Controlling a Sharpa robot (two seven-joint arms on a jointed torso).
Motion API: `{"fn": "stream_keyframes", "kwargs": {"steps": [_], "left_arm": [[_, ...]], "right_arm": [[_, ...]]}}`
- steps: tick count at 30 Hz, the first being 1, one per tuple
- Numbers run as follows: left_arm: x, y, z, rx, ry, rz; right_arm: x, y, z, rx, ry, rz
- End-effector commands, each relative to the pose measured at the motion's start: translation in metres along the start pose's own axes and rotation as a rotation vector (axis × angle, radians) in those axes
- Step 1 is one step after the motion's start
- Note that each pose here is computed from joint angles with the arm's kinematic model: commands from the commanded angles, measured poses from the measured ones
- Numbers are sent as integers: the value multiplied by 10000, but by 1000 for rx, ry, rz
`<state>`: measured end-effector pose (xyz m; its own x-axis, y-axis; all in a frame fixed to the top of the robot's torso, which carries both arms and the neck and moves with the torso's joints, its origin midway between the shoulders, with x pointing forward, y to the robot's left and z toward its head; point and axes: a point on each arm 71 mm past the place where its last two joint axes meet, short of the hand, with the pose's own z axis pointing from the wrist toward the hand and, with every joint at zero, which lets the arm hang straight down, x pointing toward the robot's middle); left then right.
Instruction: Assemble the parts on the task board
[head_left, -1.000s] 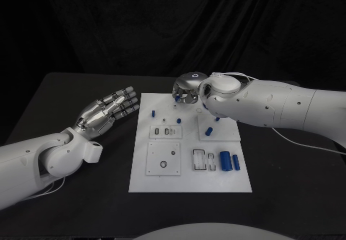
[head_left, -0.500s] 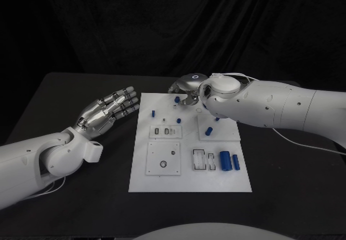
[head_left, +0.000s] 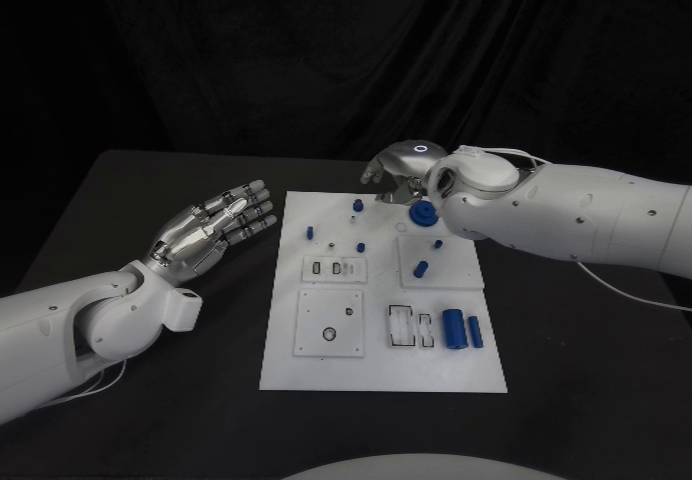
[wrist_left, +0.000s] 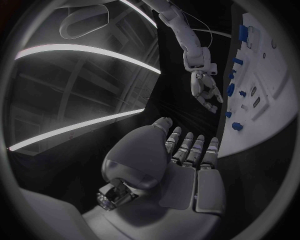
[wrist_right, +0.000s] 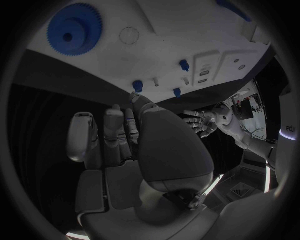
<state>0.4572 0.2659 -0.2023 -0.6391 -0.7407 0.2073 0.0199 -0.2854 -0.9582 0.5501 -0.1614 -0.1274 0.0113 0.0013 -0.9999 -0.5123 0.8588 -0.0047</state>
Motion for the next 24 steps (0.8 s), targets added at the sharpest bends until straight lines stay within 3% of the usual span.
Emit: {"fn": "stream_keyframes", "kwargs": {"steps": [1,7,13,18,24], "left_arm": [[23,-92,3,143,2,-9],[39,-87,10,143,5,-11],[51,-74,29,142,11,-16],[56,-61,36,137,15,-20],[77,-46,57,134,23,-25]], "right_arm": [[-170,-112,-150,34,-36,56],[-190,-432,-469,163,71,203],[-54,-697,-735,300,173,285],[75,-771,-829,349,200,285],[175,-802,-862,349,168,206]]}}
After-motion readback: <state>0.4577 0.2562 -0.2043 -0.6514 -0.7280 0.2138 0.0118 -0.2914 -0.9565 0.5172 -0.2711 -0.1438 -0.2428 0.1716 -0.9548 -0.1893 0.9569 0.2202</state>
